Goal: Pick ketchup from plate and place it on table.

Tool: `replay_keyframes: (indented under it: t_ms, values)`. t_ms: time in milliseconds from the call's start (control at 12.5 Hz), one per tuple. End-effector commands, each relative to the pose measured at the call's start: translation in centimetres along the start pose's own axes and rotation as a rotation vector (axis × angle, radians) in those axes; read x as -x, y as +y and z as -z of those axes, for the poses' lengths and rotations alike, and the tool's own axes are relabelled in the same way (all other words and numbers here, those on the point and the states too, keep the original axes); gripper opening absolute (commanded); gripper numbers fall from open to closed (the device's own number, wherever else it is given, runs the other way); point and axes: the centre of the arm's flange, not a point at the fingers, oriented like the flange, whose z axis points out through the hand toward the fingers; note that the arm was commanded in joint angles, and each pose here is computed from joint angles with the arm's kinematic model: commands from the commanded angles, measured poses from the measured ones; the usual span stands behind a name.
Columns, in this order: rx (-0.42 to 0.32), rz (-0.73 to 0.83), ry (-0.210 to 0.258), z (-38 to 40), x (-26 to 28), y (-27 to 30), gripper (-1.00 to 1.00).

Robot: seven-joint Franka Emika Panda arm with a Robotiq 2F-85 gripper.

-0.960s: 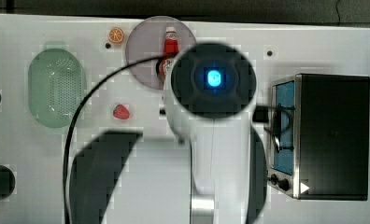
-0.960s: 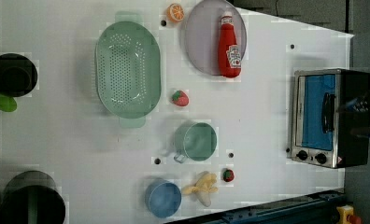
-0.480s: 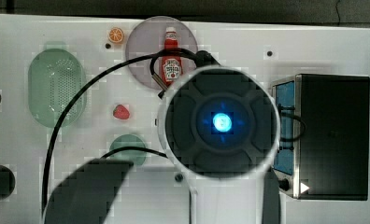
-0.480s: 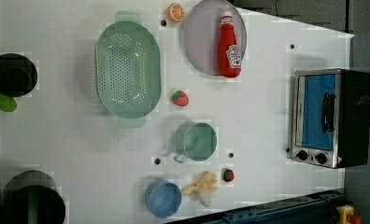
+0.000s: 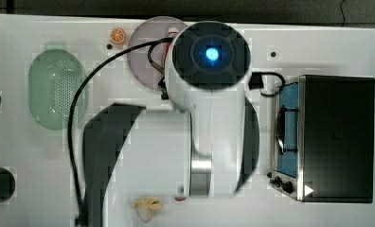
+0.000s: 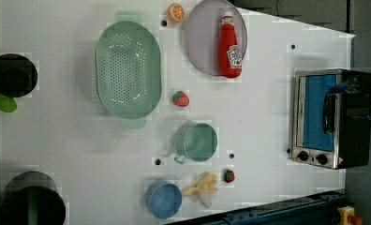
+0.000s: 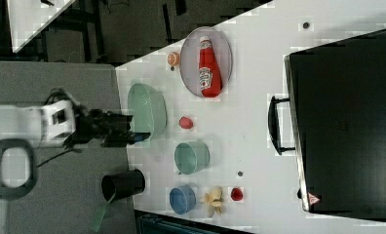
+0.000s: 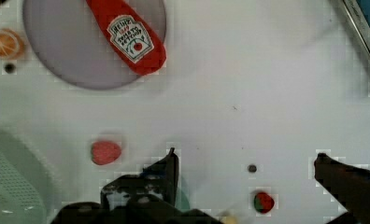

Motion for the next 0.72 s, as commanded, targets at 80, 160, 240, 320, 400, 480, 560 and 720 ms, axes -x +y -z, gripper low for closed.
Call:
replay_keyframes:
  t_ms: [80,160,240,320,400,480,560,720]
  values:
    - [0.005,0.150,-0.031,-3.0,-1.0,-1.2,1.00]
    - [0.003,0.158,-0.033,-4.4,-1.5,-2.0,1.00]
    - [0.003,0.166,-0.039,-5.8,-2.0,-2.8,1.00]
    - [0.000,0.175,-0.040,-7.1,-2.5,-3.7,1.00]
    - [-0.003,0.186,-0.042,-8.4,-2.9,-4.6,1.00]
    - [-0.008,0.200,-0.042,-9.7,-3.4,-5.4,1.00]
    - [-0.015,0.220,-0.039,-11.0,-3.9,-6.2,1.00]
    - [-0.022,0.289,-0.031,-13.8,-4.9,-7.3,1.00]
